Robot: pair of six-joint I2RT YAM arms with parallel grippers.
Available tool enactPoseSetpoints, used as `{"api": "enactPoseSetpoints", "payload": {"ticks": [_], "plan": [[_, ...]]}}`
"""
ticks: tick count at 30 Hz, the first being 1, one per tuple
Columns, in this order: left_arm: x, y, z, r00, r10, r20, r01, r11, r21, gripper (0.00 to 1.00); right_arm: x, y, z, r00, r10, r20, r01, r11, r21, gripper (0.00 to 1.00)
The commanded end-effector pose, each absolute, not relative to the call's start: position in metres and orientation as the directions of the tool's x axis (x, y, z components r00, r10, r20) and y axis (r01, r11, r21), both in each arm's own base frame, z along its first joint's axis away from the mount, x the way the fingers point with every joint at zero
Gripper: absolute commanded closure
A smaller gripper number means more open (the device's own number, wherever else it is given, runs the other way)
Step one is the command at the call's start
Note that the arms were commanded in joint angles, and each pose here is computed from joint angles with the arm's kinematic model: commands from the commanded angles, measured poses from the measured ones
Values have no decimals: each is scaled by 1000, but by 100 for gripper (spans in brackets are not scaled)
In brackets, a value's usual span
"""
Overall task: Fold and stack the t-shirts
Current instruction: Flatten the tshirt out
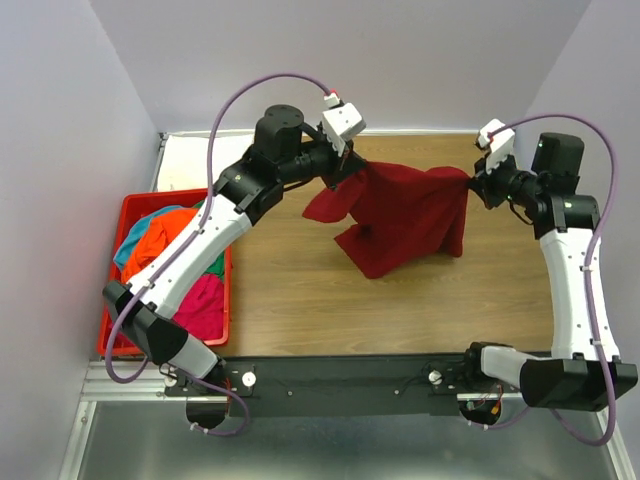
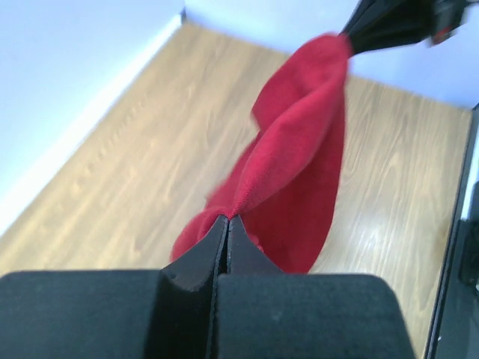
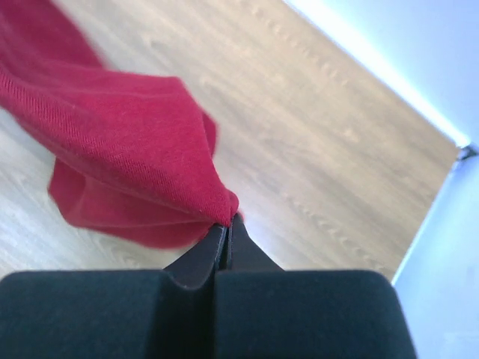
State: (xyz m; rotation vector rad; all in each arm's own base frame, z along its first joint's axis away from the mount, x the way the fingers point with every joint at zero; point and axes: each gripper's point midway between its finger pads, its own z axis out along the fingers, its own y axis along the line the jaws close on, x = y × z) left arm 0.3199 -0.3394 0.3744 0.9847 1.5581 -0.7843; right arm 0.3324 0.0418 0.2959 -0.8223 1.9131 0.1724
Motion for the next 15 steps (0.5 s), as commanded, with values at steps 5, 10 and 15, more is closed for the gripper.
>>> {"api": "enactPoseSetpoints", "payload": {"ticks": [5, 10, 15], "plan": [[255, -376, 432, -39, 145, -989, 971, 237, -3, 100, 330, 38, 391, -105, -427, -898, -502, 803, -322, 100], [219, -409, 466, 12, 135, -991, 982, 185, 37, 100, 321, 31, 428, -45, -423, -905, -417, 831, -367, 99], [198, -418, 510, 60, 57, -997, 982, 178, 69, 100, 311, 14, 470, 12, -434, -901, -282, 863, -419, 99]]}}
